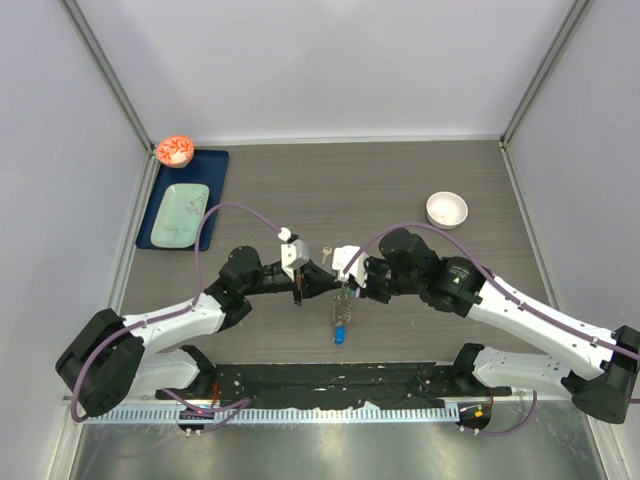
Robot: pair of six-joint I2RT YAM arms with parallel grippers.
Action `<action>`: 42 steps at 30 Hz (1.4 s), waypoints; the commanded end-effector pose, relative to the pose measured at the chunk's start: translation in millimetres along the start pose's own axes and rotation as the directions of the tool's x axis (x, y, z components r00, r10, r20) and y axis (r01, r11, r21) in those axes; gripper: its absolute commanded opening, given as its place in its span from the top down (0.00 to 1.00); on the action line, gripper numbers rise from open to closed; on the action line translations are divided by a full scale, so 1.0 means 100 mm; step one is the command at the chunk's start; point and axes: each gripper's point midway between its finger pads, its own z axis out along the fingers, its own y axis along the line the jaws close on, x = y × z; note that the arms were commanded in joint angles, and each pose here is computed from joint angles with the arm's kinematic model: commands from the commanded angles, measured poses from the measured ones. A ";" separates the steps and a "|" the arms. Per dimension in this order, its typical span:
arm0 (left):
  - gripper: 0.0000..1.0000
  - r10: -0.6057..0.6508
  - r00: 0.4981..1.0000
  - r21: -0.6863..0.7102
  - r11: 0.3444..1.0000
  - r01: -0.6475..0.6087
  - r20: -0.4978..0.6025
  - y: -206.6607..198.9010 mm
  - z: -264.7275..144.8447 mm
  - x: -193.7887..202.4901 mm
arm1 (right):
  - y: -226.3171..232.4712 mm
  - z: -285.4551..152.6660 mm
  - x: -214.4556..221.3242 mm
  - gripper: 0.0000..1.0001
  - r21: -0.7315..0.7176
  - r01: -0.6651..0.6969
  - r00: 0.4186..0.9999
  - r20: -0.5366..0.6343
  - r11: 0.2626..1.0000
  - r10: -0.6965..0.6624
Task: Put the keys on the keyring
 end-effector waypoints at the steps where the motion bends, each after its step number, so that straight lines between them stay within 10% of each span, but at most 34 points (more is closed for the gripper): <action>1: 1.00 0.073 0.986 -0.058 0.996 -0.065 0.151 0.06 0.01 -0.42 | 0.06 0.06 -0.10 0.99 -0.019 -0.018 0.997 0.074 1.000 0.020; 12: 1.00 0.061 0.976 -0.078 0.996 -0.045 0.208 0.08 0.02 -0.37 | -0.03 0.08 -0.10 0.99 0.026 -0.017 0.997 0.076 1.000 0.015; 21: 0.68 0.070 0.987 -0.087 0.995 -0.058 0.142 0.08 -0.02 -0.17 | -0.13 -0.03 -0.22 0.99 0.048 0.029 0.998 0.055 0.998 -0.032; 42: 0.51 0.306 0.952 0.135 0.943 -0.303 -0.001 0.00 0.08 -0.18 | -0.15 -0.19 -0.37 0.99 0.018 0.112 0.993 0.021 0.994 -0.113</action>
